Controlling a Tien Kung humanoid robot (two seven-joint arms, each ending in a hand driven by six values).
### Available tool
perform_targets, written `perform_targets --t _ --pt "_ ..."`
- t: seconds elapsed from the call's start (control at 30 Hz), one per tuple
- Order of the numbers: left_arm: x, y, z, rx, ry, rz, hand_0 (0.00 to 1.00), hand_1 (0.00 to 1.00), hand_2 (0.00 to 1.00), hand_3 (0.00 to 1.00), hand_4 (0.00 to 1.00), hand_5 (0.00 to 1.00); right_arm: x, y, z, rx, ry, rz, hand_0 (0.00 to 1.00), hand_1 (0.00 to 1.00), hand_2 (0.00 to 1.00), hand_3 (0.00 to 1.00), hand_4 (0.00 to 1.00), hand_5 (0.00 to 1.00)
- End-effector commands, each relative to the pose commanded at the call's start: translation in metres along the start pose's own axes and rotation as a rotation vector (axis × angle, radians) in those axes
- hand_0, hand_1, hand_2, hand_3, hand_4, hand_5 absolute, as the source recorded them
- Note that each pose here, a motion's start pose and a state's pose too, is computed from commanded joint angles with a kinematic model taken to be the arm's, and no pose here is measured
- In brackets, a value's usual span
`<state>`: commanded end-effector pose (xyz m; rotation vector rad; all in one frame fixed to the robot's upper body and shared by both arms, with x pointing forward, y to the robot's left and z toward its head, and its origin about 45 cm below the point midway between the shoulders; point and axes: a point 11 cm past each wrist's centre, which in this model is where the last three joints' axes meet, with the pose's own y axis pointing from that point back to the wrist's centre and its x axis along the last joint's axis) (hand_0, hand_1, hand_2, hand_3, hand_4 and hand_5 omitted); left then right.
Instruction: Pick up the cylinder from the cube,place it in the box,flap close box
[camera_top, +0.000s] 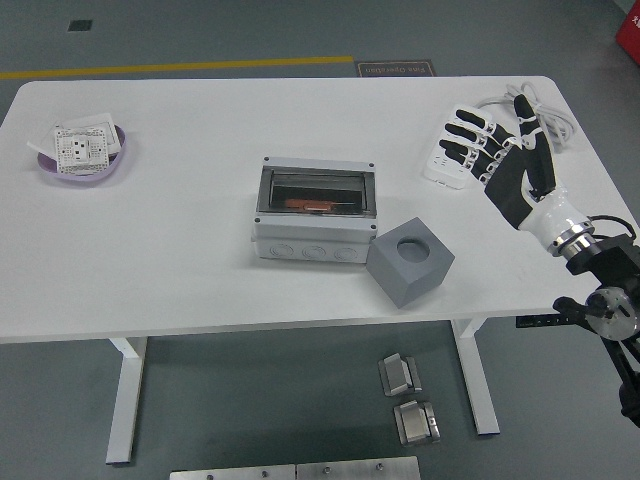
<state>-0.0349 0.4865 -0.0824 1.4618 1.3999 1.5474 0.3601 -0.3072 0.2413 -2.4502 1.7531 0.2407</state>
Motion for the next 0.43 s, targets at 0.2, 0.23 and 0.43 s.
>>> perform_targets --t 0.2,0.23,0.43 --pt "-0.0005 -0.0001 -0.0001 0.0 0.001 -0.001 0.744 0.763 0.697 0.903 0.757 0.252 0.0008 0.0006 0.0006 -0.001 0.008 0.007 0.937 0.771 0.803 0.811 0.998 0.998" --pt "-0.0006 -0.0001 0.0 -0.001 0.001 -0.001 0.744 0.763 0.697 0.903 0.757 0.252 0.0008 0.0007 0.0005 -0.001 0.011 0.007 0.937 0.771 0.803 0.811 0.998 0.998" --pt "-0.0012 -0.0003 -0.0005 0.001 0.002 -0.002 0.744 0.763 0.698 0.903 0.757 0.252 0.0012 0.0009 0.0007 -0.002 0.023 0.012 0.929 0.763 0.795 0.801 0.998 0.998"
